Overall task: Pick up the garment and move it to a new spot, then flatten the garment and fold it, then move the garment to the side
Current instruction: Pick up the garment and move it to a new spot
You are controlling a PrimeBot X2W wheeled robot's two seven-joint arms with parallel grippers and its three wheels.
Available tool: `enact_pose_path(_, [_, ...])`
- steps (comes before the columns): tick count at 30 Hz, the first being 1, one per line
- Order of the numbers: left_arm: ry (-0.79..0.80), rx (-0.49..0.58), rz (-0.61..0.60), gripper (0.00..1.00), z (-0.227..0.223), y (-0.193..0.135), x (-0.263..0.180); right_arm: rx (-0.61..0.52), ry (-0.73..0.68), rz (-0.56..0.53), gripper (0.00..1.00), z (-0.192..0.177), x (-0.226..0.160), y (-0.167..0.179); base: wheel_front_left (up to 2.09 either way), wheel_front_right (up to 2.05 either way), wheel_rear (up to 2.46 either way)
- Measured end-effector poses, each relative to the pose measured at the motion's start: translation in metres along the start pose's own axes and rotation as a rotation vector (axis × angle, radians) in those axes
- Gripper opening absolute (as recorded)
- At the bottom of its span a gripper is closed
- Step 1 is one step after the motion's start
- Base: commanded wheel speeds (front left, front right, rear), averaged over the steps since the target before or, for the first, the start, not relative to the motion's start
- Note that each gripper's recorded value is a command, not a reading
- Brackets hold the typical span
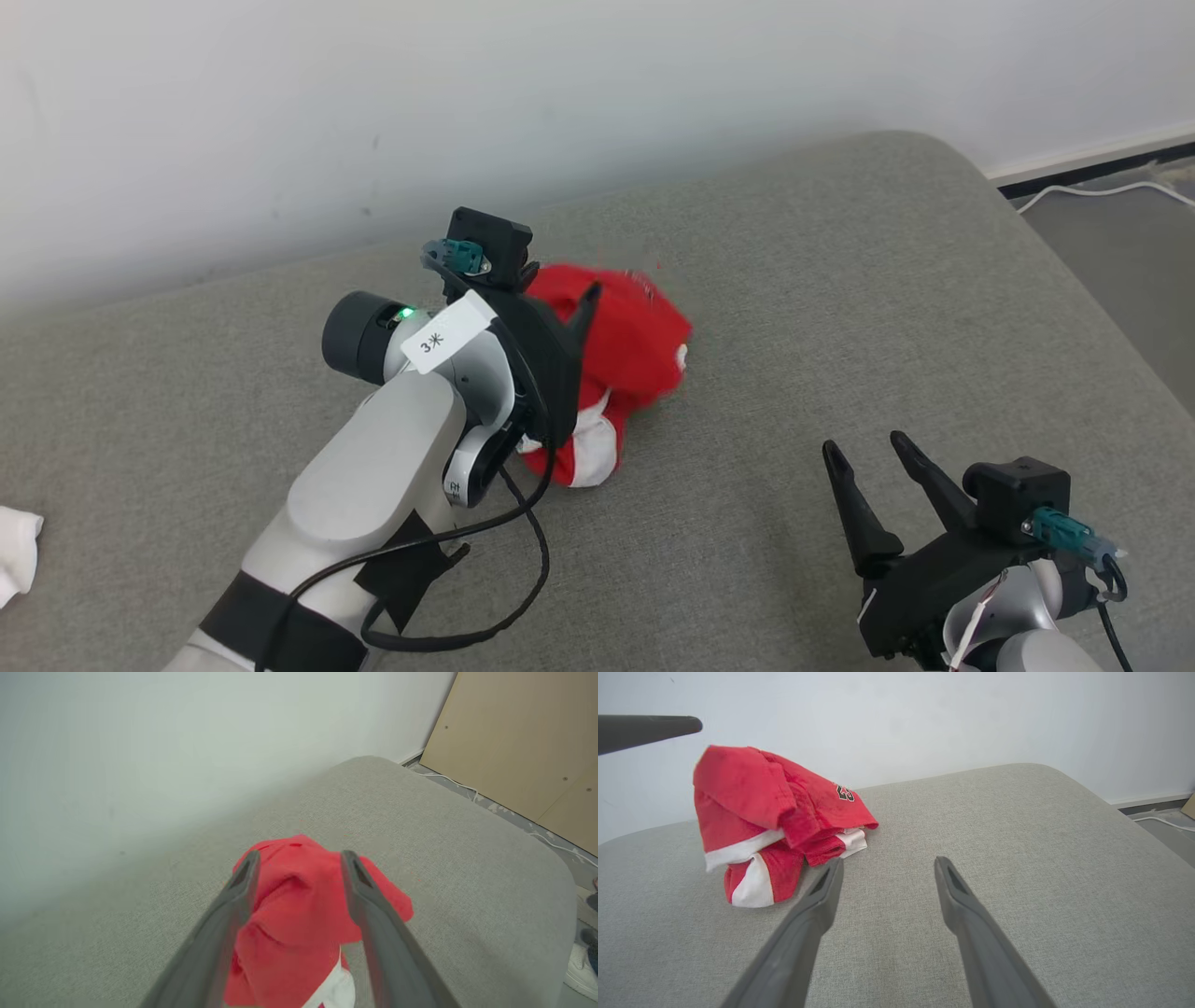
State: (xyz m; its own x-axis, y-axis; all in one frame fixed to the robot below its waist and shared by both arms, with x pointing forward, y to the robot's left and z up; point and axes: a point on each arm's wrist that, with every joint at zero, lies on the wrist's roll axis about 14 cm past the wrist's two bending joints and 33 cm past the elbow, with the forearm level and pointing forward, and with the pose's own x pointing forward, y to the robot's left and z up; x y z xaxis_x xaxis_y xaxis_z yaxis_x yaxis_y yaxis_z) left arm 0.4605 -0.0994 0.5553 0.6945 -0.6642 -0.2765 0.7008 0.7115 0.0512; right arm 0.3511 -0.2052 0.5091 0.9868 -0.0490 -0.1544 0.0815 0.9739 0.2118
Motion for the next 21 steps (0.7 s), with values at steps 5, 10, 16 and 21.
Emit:
enact_pose_path(5, [-0.007,-0.051,0.003,1.00,-0.001,0.005,-0.003,0.001,0.010,0.014,1.00,-0.003,0.005,0.005,0.00,0.00,0.00])
enact_pose_path(10, [-0.058,-0.080,0.038,1.00,0.007,0.019,-0.012,0.003,0.015,0.042,1.00,-0.006,0.012,0.015,0.00,0.00,0.00])
enact_pose_path(16, [-0.179,-0.092,0.134,1.00,0.024,0.048,-0.033,0.003,0.005,0.069,1.00,-0.004,0.017,0.024,0.00,0.00,0.00])
enact_pose_path(21, [-0.231,-0.150,0.359,1.00,-0.026,0.108,-0.097,0.005,0.010,0.104,1.00,-0.008,0.015,0.037,0.00,0.00,0.00])
